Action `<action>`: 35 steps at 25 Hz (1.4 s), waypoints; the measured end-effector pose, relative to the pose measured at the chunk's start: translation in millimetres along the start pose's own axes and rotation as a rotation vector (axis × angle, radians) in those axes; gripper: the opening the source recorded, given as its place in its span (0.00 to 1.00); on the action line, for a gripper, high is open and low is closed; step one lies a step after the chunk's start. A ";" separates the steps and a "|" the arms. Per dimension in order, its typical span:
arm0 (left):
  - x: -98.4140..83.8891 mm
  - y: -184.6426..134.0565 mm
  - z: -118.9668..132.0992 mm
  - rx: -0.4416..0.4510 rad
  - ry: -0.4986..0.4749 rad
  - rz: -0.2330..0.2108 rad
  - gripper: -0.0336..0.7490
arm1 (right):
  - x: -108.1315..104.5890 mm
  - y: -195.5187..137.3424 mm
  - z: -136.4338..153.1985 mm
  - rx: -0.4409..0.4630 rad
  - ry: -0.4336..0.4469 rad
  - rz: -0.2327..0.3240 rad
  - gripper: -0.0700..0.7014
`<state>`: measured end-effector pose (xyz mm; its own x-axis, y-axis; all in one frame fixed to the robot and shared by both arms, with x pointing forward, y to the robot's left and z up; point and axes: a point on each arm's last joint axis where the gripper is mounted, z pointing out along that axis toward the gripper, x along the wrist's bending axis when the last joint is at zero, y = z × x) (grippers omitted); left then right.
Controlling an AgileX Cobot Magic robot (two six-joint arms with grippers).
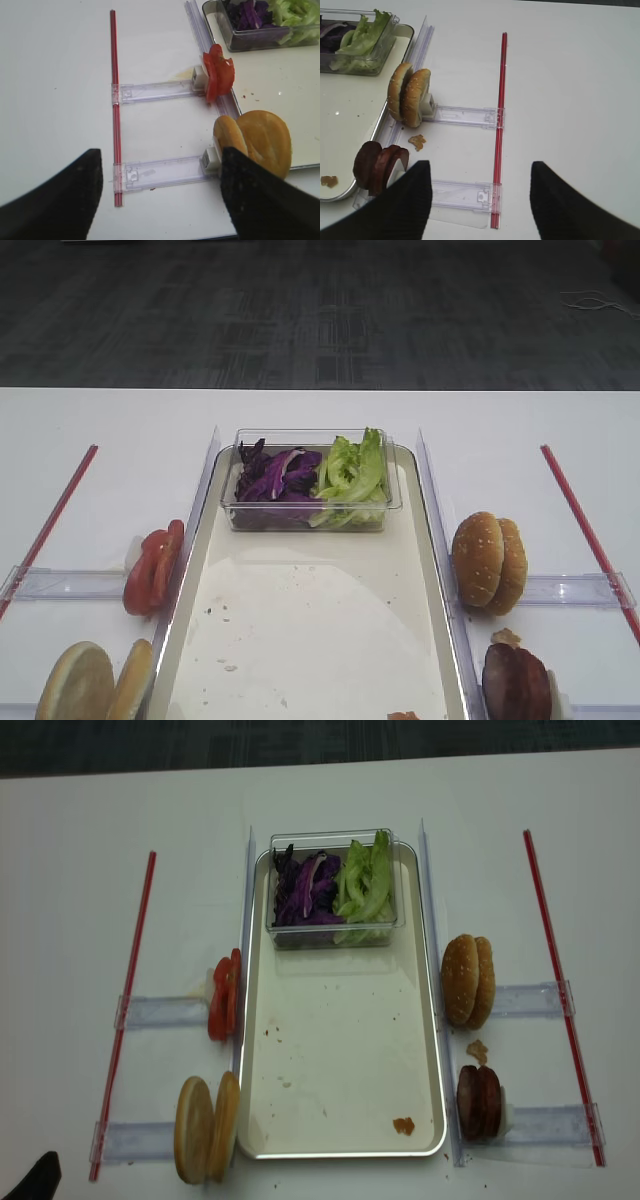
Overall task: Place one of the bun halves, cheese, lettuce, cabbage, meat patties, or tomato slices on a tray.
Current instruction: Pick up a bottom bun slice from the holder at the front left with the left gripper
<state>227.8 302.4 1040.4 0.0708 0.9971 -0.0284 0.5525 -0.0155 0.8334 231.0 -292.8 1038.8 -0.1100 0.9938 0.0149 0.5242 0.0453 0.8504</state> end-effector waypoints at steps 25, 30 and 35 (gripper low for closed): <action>-4.2 45.1 16.1 0.299 -0.013 -0.047 0.64 | 0.0 0.0 0.0 0.000 0.000 0.000 0.67; -7.6 68.0 32.3 0.401 -0.028 -0.093 0.64 | 0.0 0.0 0.0 0.000 0.000 0.000 0.67; -9.5 76.8 52.8 0.505 -0.033 -0.109 0.64 | 0.0 0.0 0.0 0.000 0.000 0.000 0.67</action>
<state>313.4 287.8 1075.6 0.0120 0.9921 -0.1249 0.8898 0.0464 0.4541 231.0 -292.8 1038.8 -0.1100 0.9938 0.0149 0.5242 0.0453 0.8504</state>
